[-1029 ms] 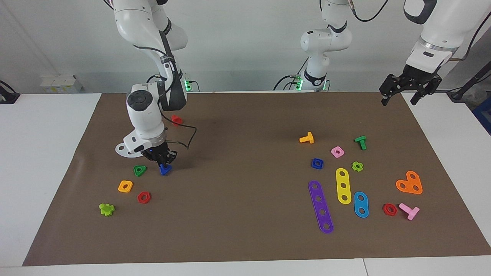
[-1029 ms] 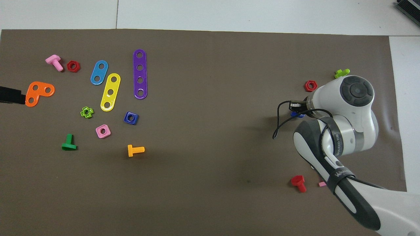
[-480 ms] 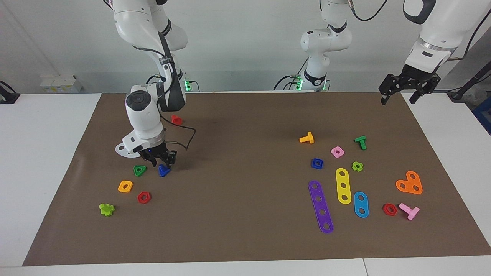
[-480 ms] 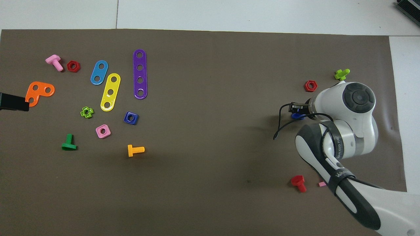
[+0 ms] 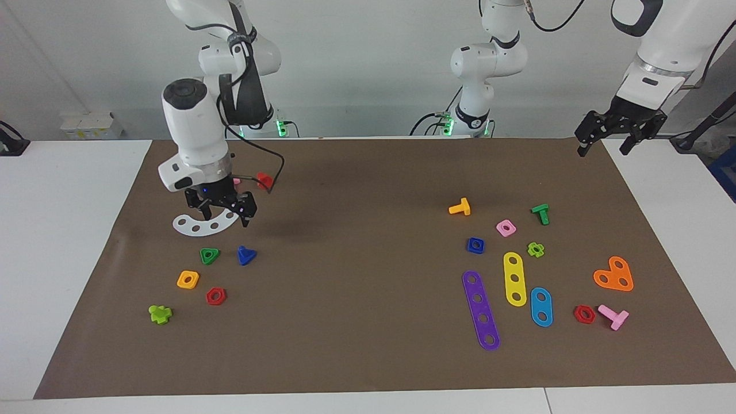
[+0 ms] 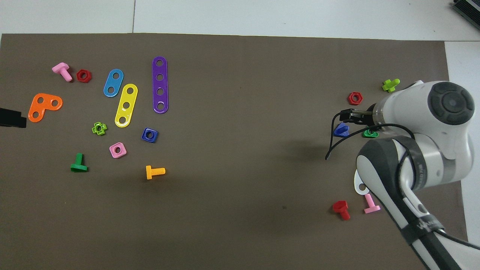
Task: Unscrew and place screws in storage area
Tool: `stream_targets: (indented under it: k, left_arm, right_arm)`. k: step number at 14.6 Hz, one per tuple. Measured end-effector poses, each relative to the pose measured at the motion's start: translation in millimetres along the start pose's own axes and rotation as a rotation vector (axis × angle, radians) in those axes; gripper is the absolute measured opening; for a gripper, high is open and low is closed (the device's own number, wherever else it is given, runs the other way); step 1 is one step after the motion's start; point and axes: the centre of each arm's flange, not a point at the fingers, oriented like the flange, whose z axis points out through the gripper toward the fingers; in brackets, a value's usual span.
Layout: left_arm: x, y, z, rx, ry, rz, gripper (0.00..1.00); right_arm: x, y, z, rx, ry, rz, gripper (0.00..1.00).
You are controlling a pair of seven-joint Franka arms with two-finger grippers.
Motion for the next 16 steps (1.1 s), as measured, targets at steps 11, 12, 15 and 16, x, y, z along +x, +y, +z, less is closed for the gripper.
stream_targets:
  k: [11, 12, 15, 16]
  left_arm:
    - [2.2, 30.5, -10.5, 0.0, 0.026, 0.057, 1.0]
    - [2.0, 30.9, -11.2, 0.0, 0.026, 0.057, 1.0]
    - [1.4, 31.6, -10.8, 0.0, 0.021, 0.058, 1.0]
    - [1.1, 31.9, -10.9, -0.005, 0.02, 0.058, 1.0]
  right_arm:
    - [15.0, 50.0, -168.7, 0.042, -0.064, -0.018, 1.0]
    - [16.2, 48.8, -167.3, 0.04, -0.076, -0.019, 1.0]
    - [18.9, 43.4, -158.3, 0.035, -0.096, -0.027, 1.0]
    - [19.1, 43.2, -157.1, 0.034, -0.102, -0.028, 1.0]
